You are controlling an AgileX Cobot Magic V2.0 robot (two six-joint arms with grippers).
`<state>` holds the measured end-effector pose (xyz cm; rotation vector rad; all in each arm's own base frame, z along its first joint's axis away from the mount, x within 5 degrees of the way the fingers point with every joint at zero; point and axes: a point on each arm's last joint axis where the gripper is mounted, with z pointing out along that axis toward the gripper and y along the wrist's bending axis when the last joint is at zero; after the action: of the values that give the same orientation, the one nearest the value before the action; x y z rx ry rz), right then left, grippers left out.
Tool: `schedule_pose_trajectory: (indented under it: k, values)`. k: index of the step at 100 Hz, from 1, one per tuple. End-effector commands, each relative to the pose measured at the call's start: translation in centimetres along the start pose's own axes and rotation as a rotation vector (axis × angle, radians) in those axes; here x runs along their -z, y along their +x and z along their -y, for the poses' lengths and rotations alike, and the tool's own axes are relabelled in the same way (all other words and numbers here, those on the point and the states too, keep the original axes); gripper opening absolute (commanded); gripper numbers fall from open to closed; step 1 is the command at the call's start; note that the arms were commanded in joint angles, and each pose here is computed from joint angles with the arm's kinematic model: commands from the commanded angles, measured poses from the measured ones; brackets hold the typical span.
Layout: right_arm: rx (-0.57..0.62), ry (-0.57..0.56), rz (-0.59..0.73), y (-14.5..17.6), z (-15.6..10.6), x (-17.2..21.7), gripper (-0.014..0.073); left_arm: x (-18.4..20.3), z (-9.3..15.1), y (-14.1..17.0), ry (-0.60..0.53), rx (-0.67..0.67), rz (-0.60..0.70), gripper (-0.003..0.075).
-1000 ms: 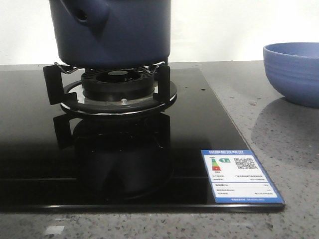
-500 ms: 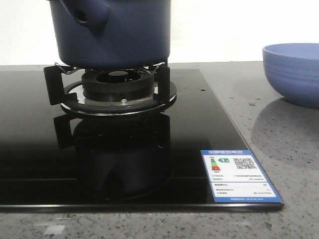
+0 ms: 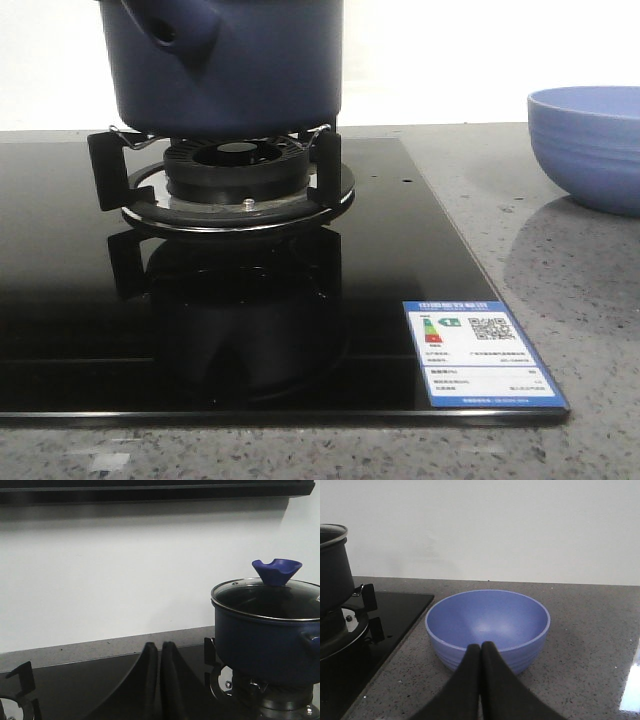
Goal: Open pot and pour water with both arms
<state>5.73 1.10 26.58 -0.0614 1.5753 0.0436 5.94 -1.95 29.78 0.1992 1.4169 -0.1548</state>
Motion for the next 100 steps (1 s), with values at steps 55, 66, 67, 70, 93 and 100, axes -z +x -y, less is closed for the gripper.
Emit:
schedule_pose_trajectory:
  k: [55, 66, 67, 70, 93, 100]
  values:
    - [-0.112, 0.005, 0.061, -1.2, 0.1, 0.1, -0.0063, -0.1, -0.1, -0.8, -0.008, 0.023, 0.024, -0.0020]
    - [-0.112, 0.005, 0.061, -1.2, 0.1, 0.1, -0.0063, -0.1, -0.2, -0.8, -0.017, 0.016, 0.025, -0.0020]
    - [-0.112, 0.005, 0.061, -1.2, 0.1, 0.1, -0.0063, 0.0, -0.3, -0.8, -0.023, 0.007, 0.025, -0.0020]
    - [-0.112, 0.005, 0.061, -1.2, 0.1, 0.1, -0.0063, 0.0, -0.4, -0.8, -0.038, 0.002, 0.025, -0.0020]
    - [-0.112, 0.005, 0.061, -1.2, 0.1, 0.1, -0.0063, -0.2, -1.7, 1.9, -0.179, 0.171, -0.003, -0.0020]
    - [-0.112, 0.005, 0.061, -1.2, 0.1, 0.1, -0.0063, 0.0, -1.7, 3.6, -0.187, 0.186, 0.008, -0.0020]
